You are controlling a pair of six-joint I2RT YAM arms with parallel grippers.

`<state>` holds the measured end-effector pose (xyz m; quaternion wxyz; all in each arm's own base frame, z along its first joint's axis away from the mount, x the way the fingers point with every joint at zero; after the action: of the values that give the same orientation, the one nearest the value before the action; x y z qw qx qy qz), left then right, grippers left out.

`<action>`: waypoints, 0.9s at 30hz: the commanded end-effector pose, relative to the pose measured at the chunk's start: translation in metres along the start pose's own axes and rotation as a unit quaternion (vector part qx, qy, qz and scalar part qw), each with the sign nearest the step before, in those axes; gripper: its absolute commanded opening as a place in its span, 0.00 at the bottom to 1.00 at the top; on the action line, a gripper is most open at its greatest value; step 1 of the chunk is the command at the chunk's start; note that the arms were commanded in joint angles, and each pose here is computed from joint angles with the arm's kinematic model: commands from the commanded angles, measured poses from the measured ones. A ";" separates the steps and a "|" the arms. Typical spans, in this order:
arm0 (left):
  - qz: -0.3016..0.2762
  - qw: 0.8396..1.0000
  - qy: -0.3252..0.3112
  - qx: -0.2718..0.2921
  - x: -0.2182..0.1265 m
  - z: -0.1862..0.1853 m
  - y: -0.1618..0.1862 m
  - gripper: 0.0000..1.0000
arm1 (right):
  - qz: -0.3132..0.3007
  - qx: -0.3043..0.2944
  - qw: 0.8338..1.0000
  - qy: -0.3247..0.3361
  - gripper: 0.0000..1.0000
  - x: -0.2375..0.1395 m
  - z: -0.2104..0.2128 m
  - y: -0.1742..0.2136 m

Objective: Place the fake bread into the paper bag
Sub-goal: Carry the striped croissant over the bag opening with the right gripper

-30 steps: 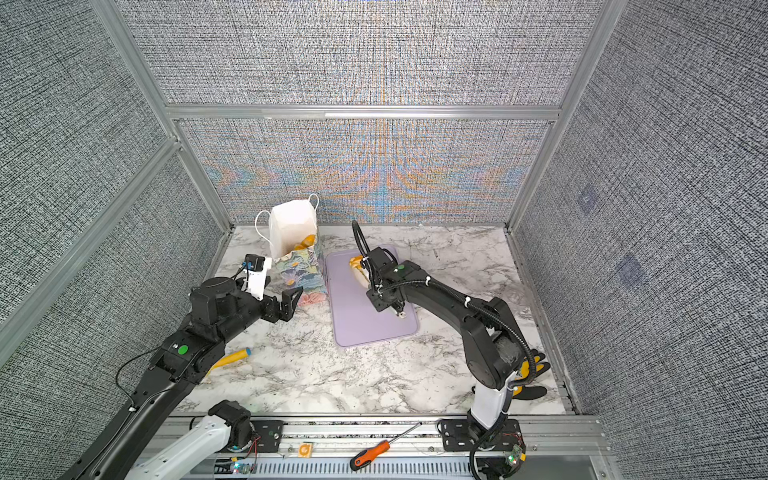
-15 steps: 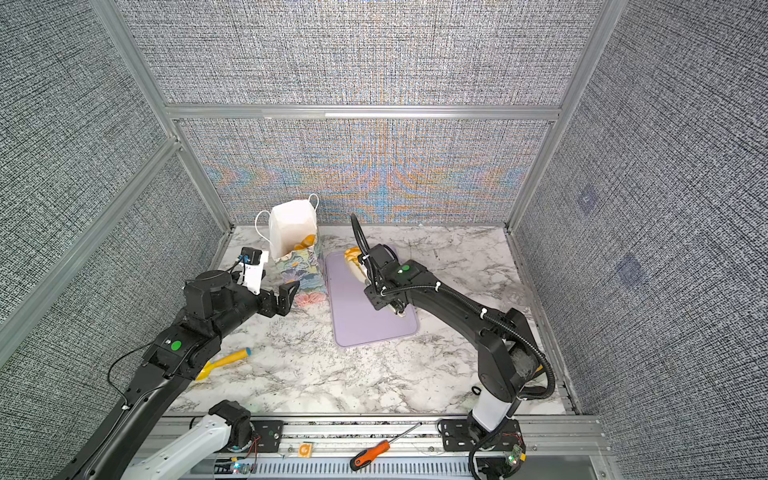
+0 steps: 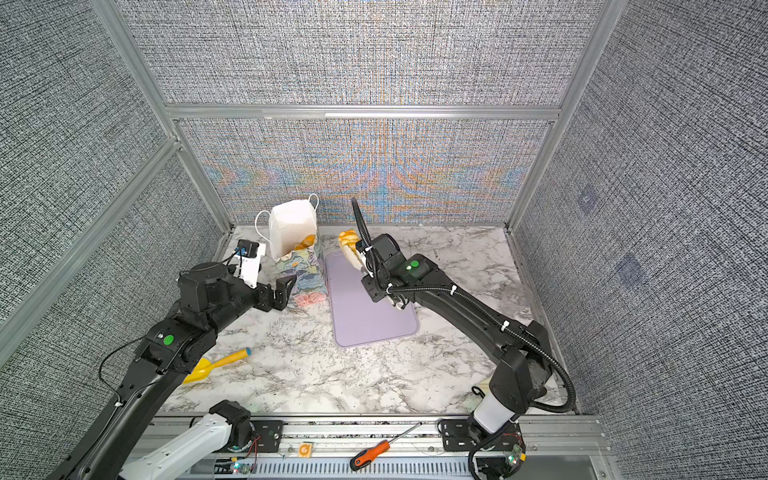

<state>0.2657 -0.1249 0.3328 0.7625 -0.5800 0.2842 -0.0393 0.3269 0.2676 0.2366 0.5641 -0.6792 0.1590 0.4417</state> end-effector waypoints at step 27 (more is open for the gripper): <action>0.005 0.995 -0.095 -0.001 -0.024 0.042 -0.016 0.99 | -0.145 -0.103 0.982 -0.065 0.40 -0.067 0.096 -0.093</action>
<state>0.2693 -0.0879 0.3642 0.7851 -0.5804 0.2156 0.0177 0.3108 0.3525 0.3419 0.5599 -0.7172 -0.0025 0.4148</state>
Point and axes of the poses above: each gripper's point midway between its finger pads, its own x axis out along the fingers, its own z axis along the line the jaws close on, y = z × x, the point moved 1 cm from there along -x, back along the fingers, and after that the axes turned 13 degrees about x, right-handed, at the moved point
